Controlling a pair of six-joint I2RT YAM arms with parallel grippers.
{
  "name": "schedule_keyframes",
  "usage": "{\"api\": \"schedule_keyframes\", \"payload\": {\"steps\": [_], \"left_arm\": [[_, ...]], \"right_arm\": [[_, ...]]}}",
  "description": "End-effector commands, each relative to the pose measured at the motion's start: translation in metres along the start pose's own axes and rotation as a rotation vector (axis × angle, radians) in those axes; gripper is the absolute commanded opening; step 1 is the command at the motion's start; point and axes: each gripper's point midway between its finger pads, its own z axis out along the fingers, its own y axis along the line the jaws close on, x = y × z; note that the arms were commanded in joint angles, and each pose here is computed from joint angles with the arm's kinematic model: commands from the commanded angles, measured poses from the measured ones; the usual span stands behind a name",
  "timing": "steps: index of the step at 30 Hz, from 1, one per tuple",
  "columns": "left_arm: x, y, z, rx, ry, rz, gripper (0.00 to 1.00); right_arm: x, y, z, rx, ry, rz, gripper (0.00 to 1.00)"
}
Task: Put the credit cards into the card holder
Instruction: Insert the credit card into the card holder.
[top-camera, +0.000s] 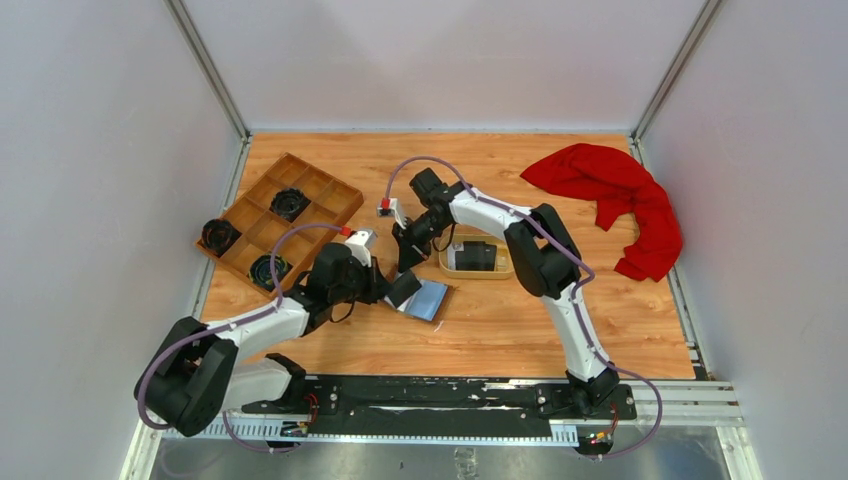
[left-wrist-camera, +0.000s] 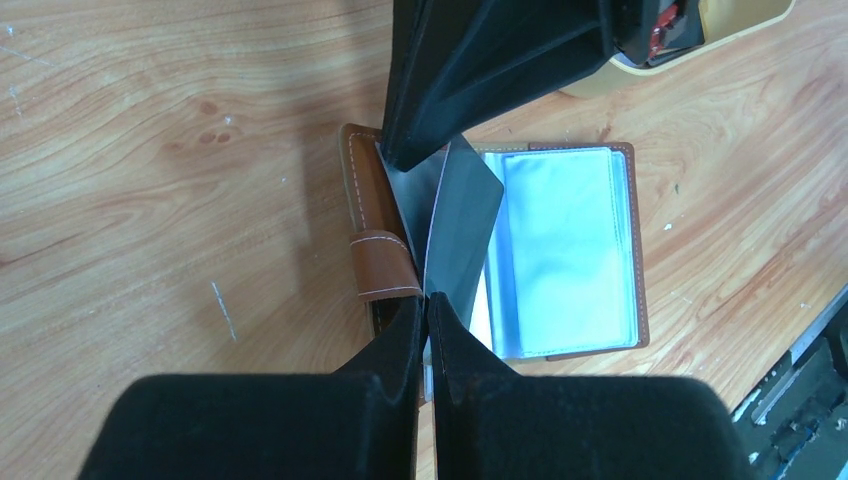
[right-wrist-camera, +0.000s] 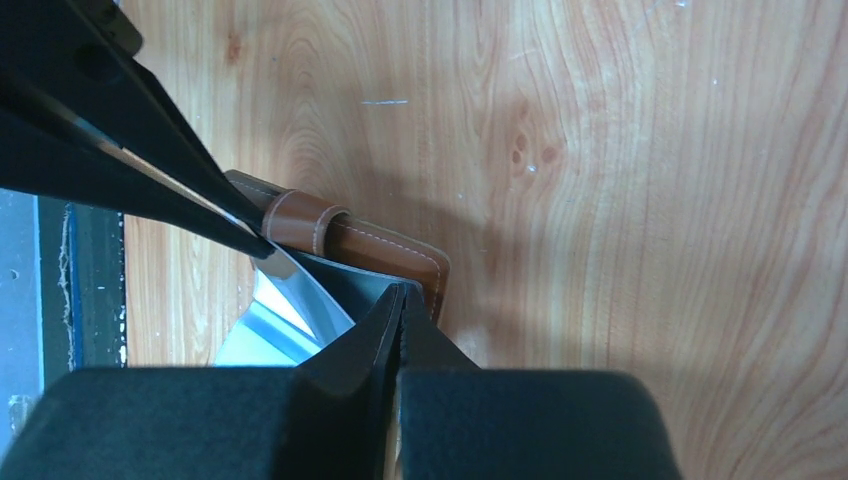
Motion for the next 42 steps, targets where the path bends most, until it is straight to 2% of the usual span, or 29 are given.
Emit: {"api": "schedule_keyframes", "payload": {"steps": [1, 19, 33, 42], "left_arm": [[0.010, 0.003, -0.005, -0.014, 0.028, 0.029, 0.00], [0.000, -0.015, -0.006, 0.025, 0.034, 0.085, 0.00], [0.000, -0.027, 0.003, 0.030, 0.124, -0.033, 0.00], [-0.011, -0.026, 0.000, 0.007, 0.117, 0.007, 0.00]], "right_arm": [[0.018, -0.013, 0.008, 0.042, 0.052, 0.036, 0.01], [0.027, -0.007, 0.012, 0.014, 0.063, 0.016, 0.00], [0.022, 0.004, 0.015, -0.014, 0.043, -0.011, 0.00], [0.028, 0.010, 0.024, -0.047, 0.049, -0.003, 0.00]]}}
